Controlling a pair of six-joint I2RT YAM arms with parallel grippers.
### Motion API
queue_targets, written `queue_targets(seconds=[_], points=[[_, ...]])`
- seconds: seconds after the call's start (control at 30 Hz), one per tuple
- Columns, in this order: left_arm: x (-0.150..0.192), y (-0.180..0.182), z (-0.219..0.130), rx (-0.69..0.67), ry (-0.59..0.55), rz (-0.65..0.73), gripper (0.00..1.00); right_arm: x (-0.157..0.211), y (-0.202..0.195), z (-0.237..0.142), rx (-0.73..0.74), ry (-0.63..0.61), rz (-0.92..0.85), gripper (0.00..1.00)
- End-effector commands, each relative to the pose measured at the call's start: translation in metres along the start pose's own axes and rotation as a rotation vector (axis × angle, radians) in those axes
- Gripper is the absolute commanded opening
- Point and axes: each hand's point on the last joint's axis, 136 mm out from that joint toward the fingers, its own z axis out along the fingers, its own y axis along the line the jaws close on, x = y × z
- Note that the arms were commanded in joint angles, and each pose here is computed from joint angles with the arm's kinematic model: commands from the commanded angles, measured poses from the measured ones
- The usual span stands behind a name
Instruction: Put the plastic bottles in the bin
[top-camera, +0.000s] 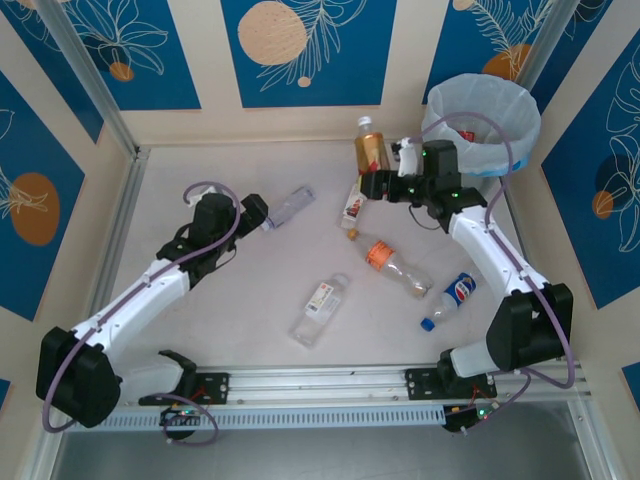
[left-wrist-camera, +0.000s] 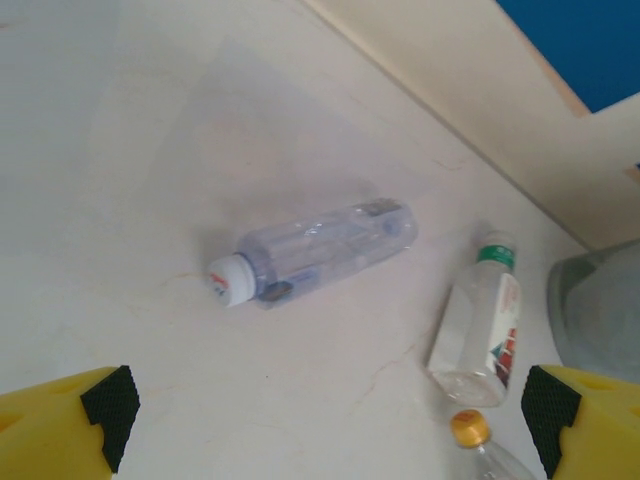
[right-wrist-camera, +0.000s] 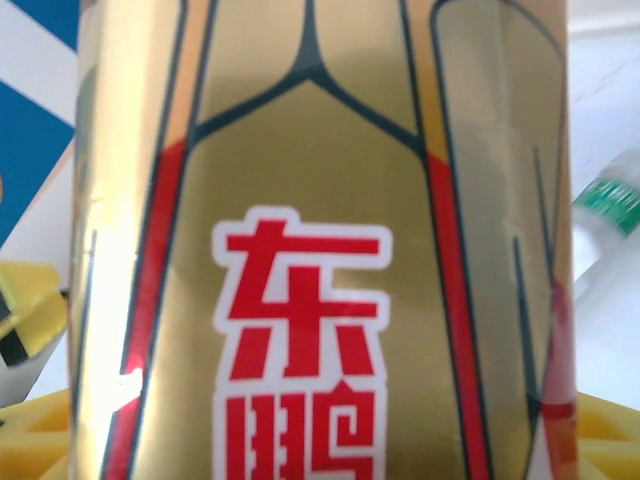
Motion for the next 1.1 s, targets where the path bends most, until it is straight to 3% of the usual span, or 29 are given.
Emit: queue_targets(seconds=[0.0, 0.6, 1.07], points=[[-0.004, 0.02, 0.001, -0.098, -0.021, -0.032, 0.99, -0.041, 0.0, -0.029, 0.024, -0.096, -0.053, 0.54], [0.004, 0.059, 0.0, -0.274, -0.025, -0.042, 0.99, -0.172, -0.09, -0.134, 0.279, -0.458, -0.027, 0.53], [0.008, 0.058, 0.0, -0.261, -0.003, -0.037, 0.99, -0.171, -0.211, -0.127, 0.724, -0.346, -0.065, 0.54]])
